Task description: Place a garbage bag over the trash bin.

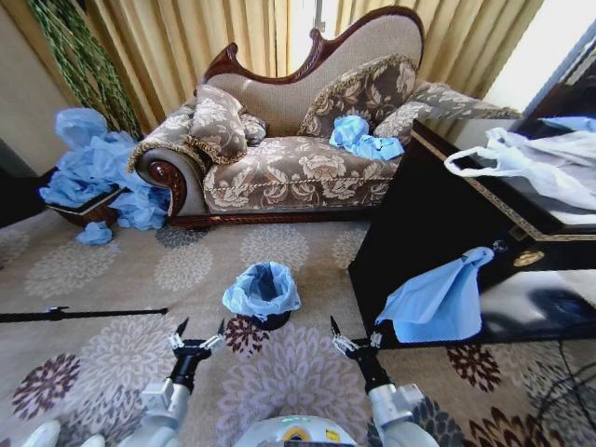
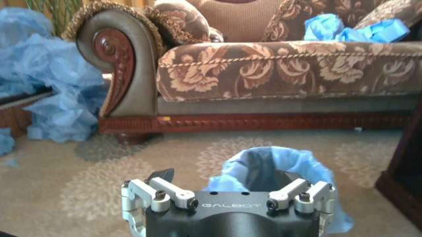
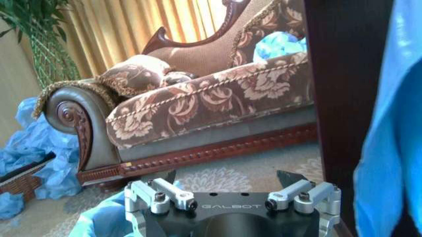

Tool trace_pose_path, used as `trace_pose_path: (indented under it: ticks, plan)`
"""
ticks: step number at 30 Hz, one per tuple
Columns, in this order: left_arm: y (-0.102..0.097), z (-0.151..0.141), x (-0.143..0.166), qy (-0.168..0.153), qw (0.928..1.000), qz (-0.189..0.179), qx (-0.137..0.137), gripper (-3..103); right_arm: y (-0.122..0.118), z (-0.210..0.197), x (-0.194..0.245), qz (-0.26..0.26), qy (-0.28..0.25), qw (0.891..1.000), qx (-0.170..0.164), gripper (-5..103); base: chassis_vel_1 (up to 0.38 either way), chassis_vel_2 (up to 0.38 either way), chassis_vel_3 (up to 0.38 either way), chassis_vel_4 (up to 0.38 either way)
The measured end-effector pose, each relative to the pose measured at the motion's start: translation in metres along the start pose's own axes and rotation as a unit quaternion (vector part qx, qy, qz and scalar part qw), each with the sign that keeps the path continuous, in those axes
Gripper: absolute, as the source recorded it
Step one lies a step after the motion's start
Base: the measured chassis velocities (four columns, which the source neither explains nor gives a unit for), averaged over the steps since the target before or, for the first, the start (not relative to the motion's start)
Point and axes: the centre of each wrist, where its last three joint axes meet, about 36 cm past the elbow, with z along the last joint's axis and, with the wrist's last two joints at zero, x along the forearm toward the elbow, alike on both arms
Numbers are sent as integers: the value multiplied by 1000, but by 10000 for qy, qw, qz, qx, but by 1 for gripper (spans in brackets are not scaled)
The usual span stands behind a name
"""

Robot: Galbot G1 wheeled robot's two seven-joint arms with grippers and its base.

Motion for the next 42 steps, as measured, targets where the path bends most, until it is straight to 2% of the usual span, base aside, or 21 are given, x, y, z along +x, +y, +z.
trace_pose_path:
  ticks: [9, 42]
  plan:
    - [-3, -6, 0, -38, 10000, 42, -9, 100, -7, -7, 6, 122, -165, 9998, 76, 100, 0, 0, 0, 0]
    - [-2, -5, -2, -28, 10000, 43, -3, 100, -6, -7, 5, 137, -165, 9997, 93, 100, 0, 0, 0, 0]
